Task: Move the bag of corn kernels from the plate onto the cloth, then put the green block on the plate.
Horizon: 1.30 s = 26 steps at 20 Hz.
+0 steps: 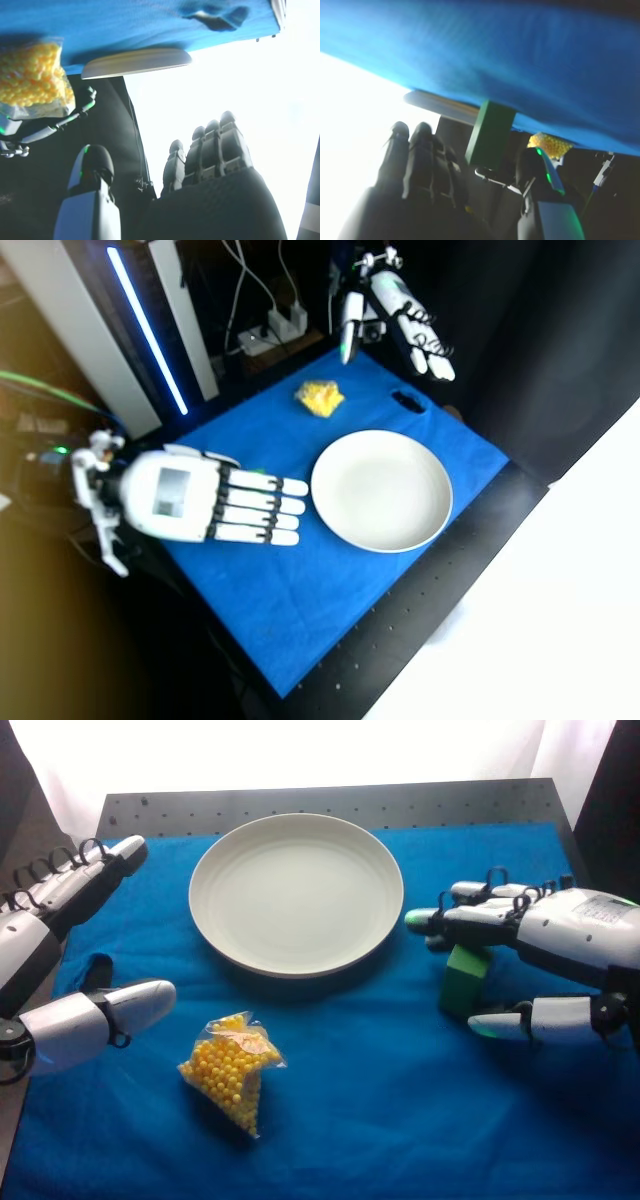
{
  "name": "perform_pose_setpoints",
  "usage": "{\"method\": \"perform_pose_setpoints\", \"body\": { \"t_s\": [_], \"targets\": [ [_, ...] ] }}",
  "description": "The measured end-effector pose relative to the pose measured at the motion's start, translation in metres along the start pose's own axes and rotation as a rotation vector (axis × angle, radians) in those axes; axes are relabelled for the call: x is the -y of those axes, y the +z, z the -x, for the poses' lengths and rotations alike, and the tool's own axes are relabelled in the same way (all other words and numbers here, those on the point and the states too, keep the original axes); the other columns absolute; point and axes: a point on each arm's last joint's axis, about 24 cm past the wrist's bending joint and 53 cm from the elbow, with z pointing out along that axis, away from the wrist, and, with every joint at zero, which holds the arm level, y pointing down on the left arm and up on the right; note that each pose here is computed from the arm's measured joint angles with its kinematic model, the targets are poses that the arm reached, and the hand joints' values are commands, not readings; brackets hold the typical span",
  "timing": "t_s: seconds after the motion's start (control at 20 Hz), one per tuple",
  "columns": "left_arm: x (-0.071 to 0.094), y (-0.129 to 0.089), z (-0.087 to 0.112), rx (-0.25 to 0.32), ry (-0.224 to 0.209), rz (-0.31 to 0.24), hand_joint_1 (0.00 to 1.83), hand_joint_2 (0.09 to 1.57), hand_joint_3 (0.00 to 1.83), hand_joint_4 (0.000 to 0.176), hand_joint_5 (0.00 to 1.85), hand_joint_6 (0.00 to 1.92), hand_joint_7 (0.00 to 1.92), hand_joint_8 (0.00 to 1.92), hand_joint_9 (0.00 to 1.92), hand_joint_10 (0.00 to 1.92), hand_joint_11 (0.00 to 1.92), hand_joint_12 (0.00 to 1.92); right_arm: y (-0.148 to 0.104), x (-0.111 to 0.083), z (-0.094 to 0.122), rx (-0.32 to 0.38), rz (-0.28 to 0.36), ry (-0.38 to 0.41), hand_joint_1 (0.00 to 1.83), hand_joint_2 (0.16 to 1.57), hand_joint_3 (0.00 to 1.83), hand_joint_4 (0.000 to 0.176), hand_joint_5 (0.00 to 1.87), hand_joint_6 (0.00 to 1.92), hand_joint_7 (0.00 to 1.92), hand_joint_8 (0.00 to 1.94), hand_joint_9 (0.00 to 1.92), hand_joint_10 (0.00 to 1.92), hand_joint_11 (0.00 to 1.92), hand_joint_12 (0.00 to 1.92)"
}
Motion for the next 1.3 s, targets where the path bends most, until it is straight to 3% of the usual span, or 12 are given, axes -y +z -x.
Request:
{"method": "perform_pose_setpoints", "body": {
  "t_s": [0.05,0.15,0.25,0.35,0.45,0.65,0.9,0.95,1.0,1.2,1.25,1.3],
  "targets": [
    [-0.001,0.000,0.000,-0.001,-0.001,0.004,0.58,1.12,0.00,0.158,0.00,0.00,0.00,0.00,0.00,0.00,0.02,0.02,0.002,-0.005,0.004,0.007,0.012,-0.005,1.08,1.28,0.01,0.000,0.67,1.37,1.07,1.47,1.20,1.72,1.21,1.91],
    [-0.002,-0.001,0.000,0.002,0.000,0.005,0.61,1.12,0.00,0.163,0.01,0.00,0.00,0.00,0.00,0.00,0.01,0.02,0.006,-0.015,0.012,0.023,0.041,-0.018,1.02,1.35,0.01,0.000,0.57,1.58,0.91,1.41,1.04,1.64,1.07,1.88],
    [-0.007,-0.004,0.000,0.003,0.004,0.018,0.60,1.12,0.00,0.173,0.01,0.00,0.00,0.00,0.00,0.00,0.04,0.03,0.008,-0.031,0.021,0.024,0.078,-0.066,1.17,1.32,0.00,0.000,0.51,1.43,0.78,1.58,1.02,1.56,1.02,1.81],
    [-0.010,-0.005,0.002,0.009,0.000,0.032,0.60,1.13,0.00,0.176,0.00,0.00,0.00,0.00,0.00,0.00,0.01,0.14,0.009,-0.043,0.027,0.020,0.106,-0.069,1.17,1.33,0.00,0.000,0.48,1.49,0.75,1.60,0.91,1.51,0.88,1.78],
    [-0.009,-0.005,0.003,0.014,0.000,0.028,0.63,1.13,0.00,0.147,0.00,0.00,0.00,0.00,0.01,0.00,0.00,0.43,0.010,-0.057,0.033,0.005,0.149,-0.078,1.15,1.34,0.00,0.000,0.49,1.48,0.73,1.67,0.81,1.63,0.76,1.91],
    [-0.011,-0.005,0.004,0.020,-0.003,0.037,0.63,1.17,0.00,0.175,0.00,0.00,0.00,0.00,0.00,0.00,0.00,0.26,0.022,-0.074,0.071,0.053,0.175,-0.143,1.17,1.31,0.00,0.000,0.54,1.38,0.76,1.62,0.78,1.58,0.69,1.92],
    [-0.010,-0.005,0.000,0.011,-0.006,0.033,0.65,1.17,0.00,0.141,0.00,0.00,0.00,0.00,0.02,0.01,0.00,0.43,0.079,-0.120,0.082,0.045,0.196,-0.307,1.19,1.29,0.00,0.000,0.58,1.35,0.77,1.56,0.80,1.44,0.74,1.81],
    [-0.013,-0.005,-0.001,0.011,-0.009,0.040,0.63,1.16,0.00,0.123,0.00,0.00,0.00,0.00,0.02,0.01,0.00,0.43,0.091,-0.116,0.080,0.039,0.167,-0.315,1.19,1.28,0.00,0.000,0.61,1.29,0.79,1.55,0.82,1.49,0.75,1.85],
    [-0.013,-0.005,0.000,0.012,-0.010,0.043,0.65,1.16,0.00,0.125,0.00,0.00,0.00,0.00,0.01,0.00,0.00,0.40,0.100,-0.109,0.077,0.029,0.138,-0.318,1.20,1.28,0.00,0.000,0.61,1.28,0.80,1.54,0.88,1.51,0.80,1.84],
    [-0.011,-0.004,-0.001,0.010,-0.012,0.035,0.65,1.17,0.00,0.106,0.00,0.00,0.00,0.00,0.03,0.01,0.00,0.35,0.133,-0.066,0.061,-0.022,-0.042,-0.362,1.12,1.33,0.00,0.000,0.51,1.53,0.71,1.58,0.67,1.14,0.55,1.60],
    [-0.010,-0.004,-0.002,0.008,-0.020,0.031,0.65,1.17,0.00,0.110,0.00,0.00,0.00,0.00,0.03,0.00,0.00,0.35,0.140,-0.058,0.058,-0.031,-0.073,-0.380,1.13,1.33,0.00,0.000,0.51,1.54,0.73,1.54,0.73,1.09,0.61,1.57],
    [-0.012,-0.003,-0.003,0.008,-0.026,0.031,0.64,1.18,0.00,0.089,0.00,0.00,0.00,0.00,0.03,0.00,0.00,0.38,0.147,-0.054,0.053,-0.040,-0.095,-0.385,1.17,1.31,0.00,0.000,0.52,1.45,0.77,1.54,0.80,1.20,0.73,1.64]
  ]
}}
